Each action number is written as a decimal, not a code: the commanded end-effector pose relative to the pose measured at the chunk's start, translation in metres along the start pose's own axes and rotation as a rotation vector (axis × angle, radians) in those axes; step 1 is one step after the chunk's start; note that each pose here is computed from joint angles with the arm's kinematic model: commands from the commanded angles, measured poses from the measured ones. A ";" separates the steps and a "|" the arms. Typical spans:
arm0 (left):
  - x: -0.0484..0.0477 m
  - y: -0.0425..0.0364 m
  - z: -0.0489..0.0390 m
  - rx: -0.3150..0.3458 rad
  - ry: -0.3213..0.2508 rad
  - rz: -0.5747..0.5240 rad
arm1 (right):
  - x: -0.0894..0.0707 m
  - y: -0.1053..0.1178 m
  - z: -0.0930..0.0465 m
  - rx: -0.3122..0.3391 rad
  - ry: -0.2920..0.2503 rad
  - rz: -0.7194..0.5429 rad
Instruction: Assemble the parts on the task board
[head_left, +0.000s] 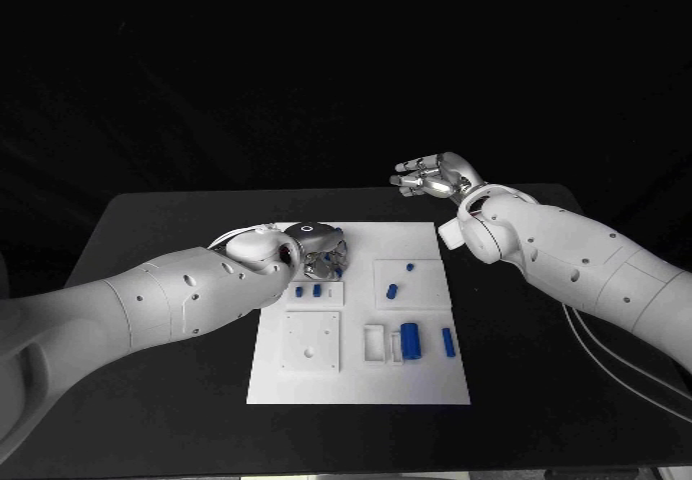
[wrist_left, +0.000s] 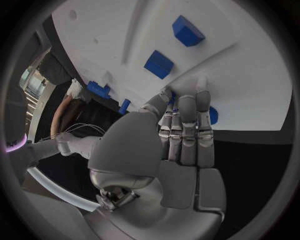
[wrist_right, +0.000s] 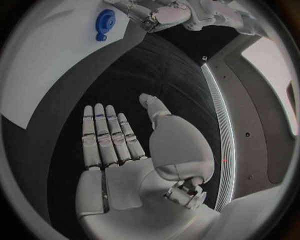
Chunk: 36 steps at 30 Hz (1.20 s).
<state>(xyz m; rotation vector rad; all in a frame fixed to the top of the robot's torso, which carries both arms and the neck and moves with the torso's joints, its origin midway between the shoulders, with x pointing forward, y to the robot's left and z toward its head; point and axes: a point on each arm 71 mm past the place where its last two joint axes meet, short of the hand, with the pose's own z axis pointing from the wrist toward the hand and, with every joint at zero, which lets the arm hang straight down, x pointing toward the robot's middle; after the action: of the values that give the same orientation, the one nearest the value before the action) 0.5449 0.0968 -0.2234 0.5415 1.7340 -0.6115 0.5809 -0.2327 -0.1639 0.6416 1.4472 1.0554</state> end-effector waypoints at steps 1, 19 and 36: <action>0.0172 -0.0014 -0.0015 0.001 0.096 -0.004 | 0.001 0.001 0.000 -0.009 0.011 -0.002; 0.0143 0.0074 -0.0077 -0.007 0.036 -0.049 | 0.001 0.001 0.000 -0.008 0.010 -0.003; -0.0110 0.0108 -0.0196 0.011 -0.102 -0.119 | -0.002 -0.002 0.000 -0.002 0.006 -0.004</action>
<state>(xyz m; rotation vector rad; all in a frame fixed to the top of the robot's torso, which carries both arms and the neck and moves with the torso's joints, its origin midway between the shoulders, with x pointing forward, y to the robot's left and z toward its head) 0.5417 0.1190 -0.2115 0.4188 1.6939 -0.6935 0.5814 -0.2355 -0.1646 0.6451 1.4472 1.0486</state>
